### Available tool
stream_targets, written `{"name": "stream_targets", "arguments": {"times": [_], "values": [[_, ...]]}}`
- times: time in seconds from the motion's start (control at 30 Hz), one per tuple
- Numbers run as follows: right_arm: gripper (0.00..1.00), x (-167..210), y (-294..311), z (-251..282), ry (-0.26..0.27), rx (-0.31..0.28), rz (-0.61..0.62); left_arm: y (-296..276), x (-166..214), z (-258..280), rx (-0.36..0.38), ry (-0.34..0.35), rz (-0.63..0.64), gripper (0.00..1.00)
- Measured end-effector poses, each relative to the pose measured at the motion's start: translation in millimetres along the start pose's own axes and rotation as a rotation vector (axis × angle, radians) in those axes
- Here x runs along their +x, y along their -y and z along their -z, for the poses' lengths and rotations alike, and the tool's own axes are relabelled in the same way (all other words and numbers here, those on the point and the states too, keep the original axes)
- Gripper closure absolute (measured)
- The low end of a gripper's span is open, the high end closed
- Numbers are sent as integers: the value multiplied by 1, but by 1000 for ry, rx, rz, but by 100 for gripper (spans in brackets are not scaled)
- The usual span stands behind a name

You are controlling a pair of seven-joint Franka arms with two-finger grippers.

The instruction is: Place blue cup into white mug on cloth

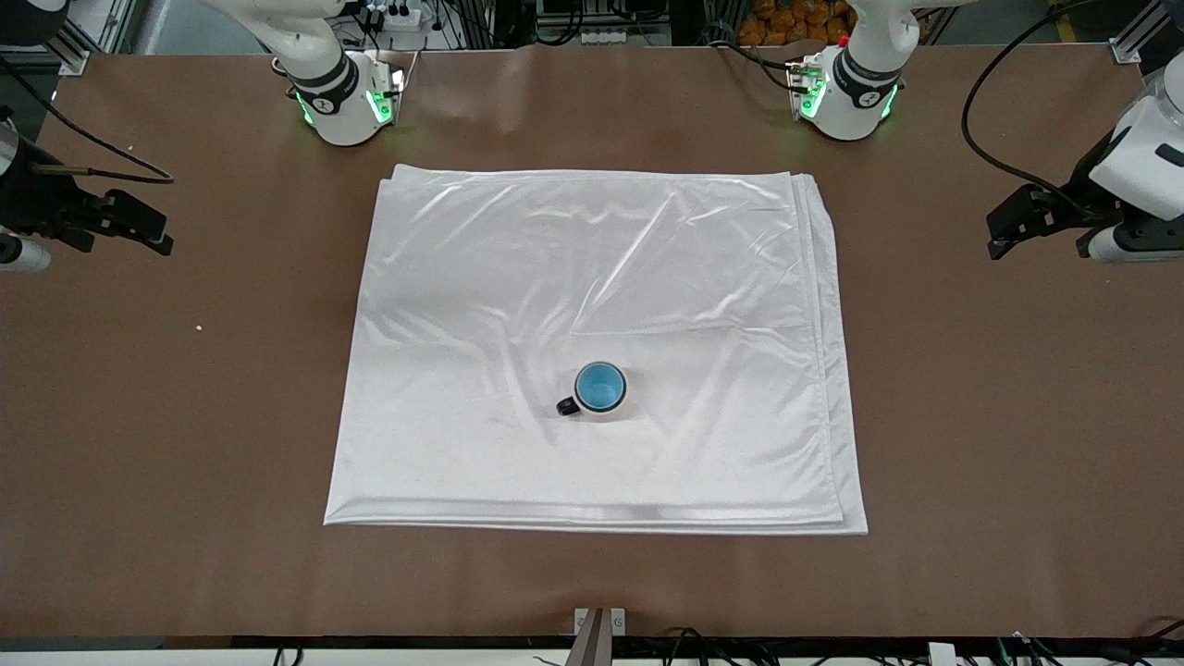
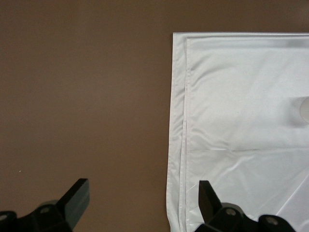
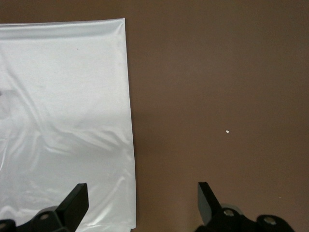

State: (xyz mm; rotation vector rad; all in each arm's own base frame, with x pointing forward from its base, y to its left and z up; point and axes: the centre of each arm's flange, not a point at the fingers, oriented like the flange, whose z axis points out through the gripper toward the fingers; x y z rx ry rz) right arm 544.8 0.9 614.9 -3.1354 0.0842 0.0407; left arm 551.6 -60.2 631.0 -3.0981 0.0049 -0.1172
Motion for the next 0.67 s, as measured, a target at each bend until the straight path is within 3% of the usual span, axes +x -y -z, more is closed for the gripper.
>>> {"name": "stream_targets", "arguments": {"times": [0.67], "values": [[0,0,-2,0,2,0,14,-2,-1,-2,-4,6,-2,0]]}}
